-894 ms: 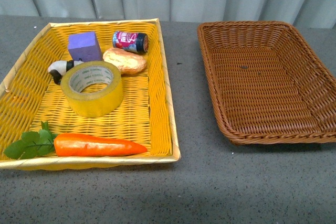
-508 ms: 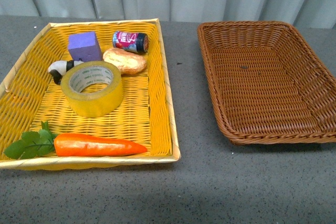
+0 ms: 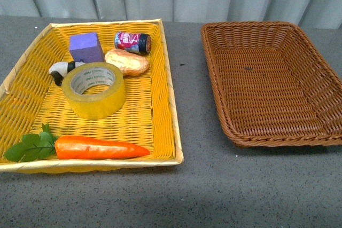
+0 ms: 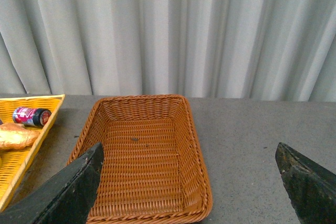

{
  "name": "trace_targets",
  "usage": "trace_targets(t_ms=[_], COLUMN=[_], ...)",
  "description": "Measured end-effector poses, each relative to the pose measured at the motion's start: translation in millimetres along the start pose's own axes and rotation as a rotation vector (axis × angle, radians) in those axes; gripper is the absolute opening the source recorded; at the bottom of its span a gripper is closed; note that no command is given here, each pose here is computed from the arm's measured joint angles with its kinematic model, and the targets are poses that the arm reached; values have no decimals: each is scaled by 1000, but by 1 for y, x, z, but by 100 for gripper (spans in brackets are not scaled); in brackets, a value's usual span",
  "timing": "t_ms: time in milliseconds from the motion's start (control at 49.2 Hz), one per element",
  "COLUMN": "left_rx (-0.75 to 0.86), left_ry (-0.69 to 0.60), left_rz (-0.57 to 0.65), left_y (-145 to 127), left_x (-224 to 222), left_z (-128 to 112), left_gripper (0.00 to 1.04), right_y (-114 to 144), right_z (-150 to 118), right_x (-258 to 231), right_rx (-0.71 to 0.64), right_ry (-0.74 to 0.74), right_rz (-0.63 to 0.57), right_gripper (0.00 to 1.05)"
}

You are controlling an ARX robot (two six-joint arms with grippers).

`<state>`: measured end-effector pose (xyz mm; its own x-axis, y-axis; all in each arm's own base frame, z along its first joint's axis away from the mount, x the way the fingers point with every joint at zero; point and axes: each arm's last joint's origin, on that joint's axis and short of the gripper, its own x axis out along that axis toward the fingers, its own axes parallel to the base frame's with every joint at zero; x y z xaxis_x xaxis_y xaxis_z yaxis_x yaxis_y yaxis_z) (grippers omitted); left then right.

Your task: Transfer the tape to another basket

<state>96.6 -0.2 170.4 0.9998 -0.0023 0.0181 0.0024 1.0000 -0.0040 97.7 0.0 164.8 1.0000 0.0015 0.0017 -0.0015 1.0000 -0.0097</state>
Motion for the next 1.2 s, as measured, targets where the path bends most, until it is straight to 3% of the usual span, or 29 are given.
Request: trace_targets(t_ms=[1199], left_rx=[0], left_ry=[0], left_rz=[0], left_y=[0], left_x=[0], left_z=[0], left_gripper=[98], right_y=[0], right_z=[0], right_x=[0], right_rx=[0], right_ry=[0], right_rz=[0], right_gripper=[96])
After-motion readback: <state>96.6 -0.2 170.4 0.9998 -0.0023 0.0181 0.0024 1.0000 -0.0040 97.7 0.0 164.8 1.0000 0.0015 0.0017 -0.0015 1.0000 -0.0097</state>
